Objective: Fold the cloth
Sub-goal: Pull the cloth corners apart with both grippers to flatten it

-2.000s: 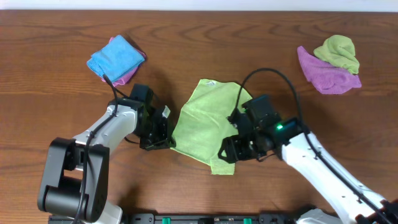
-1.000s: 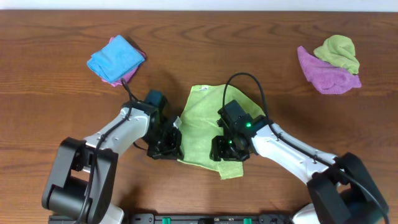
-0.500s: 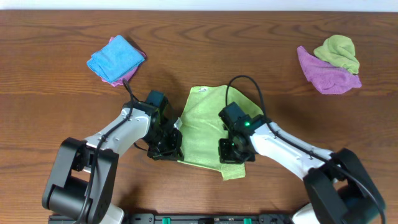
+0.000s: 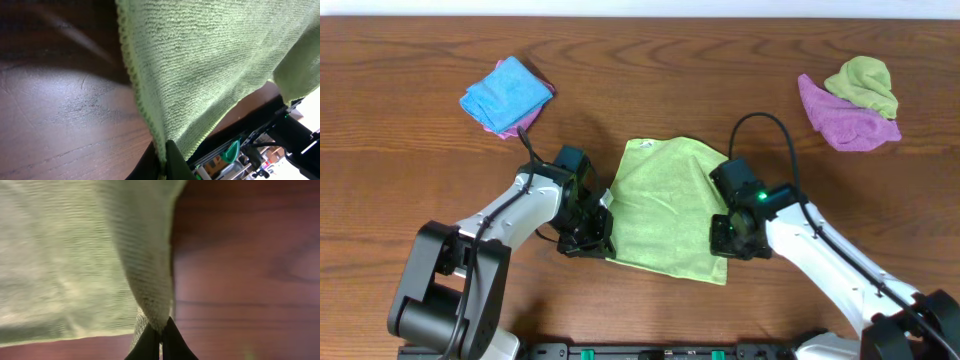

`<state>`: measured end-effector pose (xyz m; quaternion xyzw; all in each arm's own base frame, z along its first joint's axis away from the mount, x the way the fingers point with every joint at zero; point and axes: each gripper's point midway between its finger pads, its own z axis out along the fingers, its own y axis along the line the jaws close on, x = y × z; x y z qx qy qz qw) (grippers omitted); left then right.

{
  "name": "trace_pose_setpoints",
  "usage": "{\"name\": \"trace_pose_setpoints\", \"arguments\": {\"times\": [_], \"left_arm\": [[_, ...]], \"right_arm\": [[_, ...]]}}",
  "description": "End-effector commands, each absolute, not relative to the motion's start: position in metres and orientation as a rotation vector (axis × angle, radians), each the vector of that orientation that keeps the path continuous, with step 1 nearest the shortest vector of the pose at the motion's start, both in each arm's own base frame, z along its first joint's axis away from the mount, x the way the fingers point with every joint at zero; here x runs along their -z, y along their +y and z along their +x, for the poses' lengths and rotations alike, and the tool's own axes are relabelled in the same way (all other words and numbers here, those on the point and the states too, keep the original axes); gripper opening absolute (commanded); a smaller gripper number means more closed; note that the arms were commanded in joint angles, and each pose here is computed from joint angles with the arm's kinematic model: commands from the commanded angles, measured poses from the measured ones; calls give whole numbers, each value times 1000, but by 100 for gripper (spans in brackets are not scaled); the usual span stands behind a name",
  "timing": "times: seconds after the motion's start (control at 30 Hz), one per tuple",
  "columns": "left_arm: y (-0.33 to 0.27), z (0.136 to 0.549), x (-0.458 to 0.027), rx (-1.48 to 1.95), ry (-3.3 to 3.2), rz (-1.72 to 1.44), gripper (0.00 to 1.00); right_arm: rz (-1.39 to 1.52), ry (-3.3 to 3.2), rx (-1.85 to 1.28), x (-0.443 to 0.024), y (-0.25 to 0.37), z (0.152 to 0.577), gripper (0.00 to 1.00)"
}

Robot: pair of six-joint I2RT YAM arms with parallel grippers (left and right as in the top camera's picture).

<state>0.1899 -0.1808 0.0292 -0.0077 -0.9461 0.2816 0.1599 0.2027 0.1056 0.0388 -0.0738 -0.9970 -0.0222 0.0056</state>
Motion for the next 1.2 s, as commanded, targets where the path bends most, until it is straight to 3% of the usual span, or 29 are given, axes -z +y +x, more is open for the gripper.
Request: {"name": "trace_pose_setpoints", "arguments": {"times": [0.0, 0.2, 0.43, 0.6, 0.73, 1.07, 1.17], "left_arm": [[-183, 191, -34, -828, -2718, -66, 6], [-183, 191, -34, -828, -2718, -66, 6], [-183, 191, -34, -828, -2718, -66, 6], [-183, 191, -34, -828, -2718, -66, 6], [-183, 191, -34, -828, -2718, -66, 6], [-183, 191, -34, -828, -2717, -66, 6], [-184, 191, -35, -840, -2711, -65, 6]], "right_arm": [[-290, -3146, -67, -40, 82, 207, 4], [-356, -3114, -210, -41, 56, 202, 13], [-453, -3053, -300, -44, 31, 194, 39], [-370, -3009, -57, -44, 50, 187, 57], [-238, -2965, 139, -43, 70, 178, 64], [-178, -2862, 302, -9, 84, 139, 59], [-188, -2874, 317, -6, 85, 141, 39]]}}
